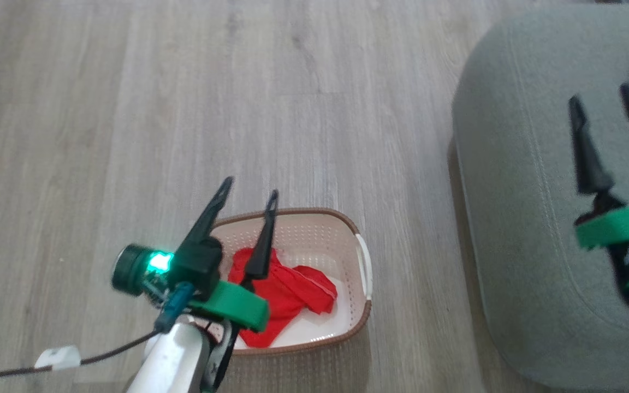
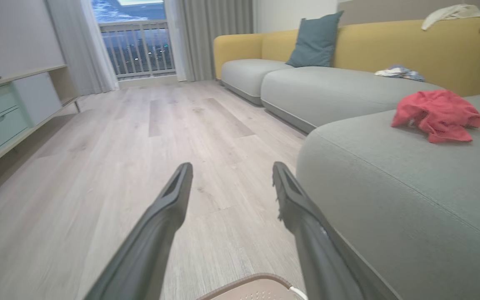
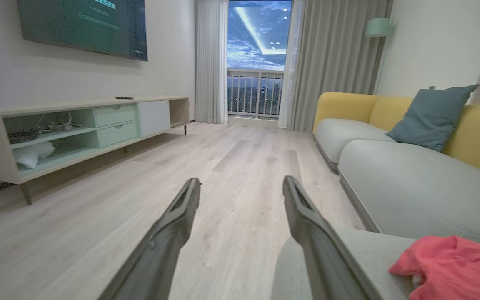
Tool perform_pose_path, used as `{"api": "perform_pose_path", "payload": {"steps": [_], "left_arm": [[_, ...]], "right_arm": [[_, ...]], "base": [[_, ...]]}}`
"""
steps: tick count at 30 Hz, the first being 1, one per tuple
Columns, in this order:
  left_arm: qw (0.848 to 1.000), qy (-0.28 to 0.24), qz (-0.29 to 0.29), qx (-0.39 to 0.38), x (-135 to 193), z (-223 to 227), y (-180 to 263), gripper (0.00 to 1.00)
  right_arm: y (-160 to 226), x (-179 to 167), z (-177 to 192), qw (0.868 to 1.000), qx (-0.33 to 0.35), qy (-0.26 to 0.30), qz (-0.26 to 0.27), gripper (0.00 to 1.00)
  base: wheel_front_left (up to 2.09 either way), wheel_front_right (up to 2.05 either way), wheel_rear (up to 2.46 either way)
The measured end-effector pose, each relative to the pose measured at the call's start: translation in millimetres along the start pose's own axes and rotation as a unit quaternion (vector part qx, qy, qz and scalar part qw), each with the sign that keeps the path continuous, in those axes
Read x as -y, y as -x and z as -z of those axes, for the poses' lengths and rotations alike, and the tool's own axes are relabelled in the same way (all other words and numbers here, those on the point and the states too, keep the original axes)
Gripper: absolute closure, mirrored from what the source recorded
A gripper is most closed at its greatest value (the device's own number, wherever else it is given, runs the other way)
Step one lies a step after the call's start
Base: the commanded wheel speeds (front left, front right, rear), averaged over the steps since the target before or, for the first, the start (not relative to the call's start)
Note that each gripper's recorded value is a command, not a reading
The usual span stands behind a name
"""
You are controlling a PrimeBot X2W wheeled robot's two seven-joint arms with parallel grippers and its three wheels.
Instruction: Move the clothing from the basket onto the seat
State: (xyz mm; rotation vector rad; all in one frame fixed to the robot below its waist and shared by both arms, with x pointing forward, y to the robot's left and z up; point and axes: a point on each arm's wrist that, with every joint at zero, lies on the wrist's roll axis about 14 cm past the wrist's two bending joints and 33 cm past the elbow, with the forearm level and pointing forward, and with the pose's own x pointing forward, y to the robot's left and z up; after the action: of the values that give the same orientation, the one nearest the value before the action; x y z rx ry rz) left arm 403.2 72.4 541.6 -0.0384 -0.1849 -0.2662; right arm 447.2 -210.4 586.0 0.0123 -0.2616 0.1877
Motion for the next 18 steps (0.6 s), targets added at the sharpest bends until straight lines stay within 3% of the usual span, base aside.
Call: {"api": "perform_pose_path", "payload": {"steps": [4,9,18], "left_arm": [[0.999,0.019,-0.05,0.001,-22,-4,12,0.0],[0.993,0.029,-0.113,0.005,-55,-8,27,0.0],[0.982,0.024,-0.189,0.001,-91,-8,50,0.0]], "right_arm": [[9,-33,1,0.999,0.001,0.016,-0.042,0.0],[19,-60,7,0.998,-0.002,-0.004,-0.059,0.0],[35,-66,27,0.999,-0.027,-0.029,-0.03,0.0]], "base": [[0.0,0.0,0.0],[0.0,0.0,0.0],[0.0,0.0,0.0]]}}
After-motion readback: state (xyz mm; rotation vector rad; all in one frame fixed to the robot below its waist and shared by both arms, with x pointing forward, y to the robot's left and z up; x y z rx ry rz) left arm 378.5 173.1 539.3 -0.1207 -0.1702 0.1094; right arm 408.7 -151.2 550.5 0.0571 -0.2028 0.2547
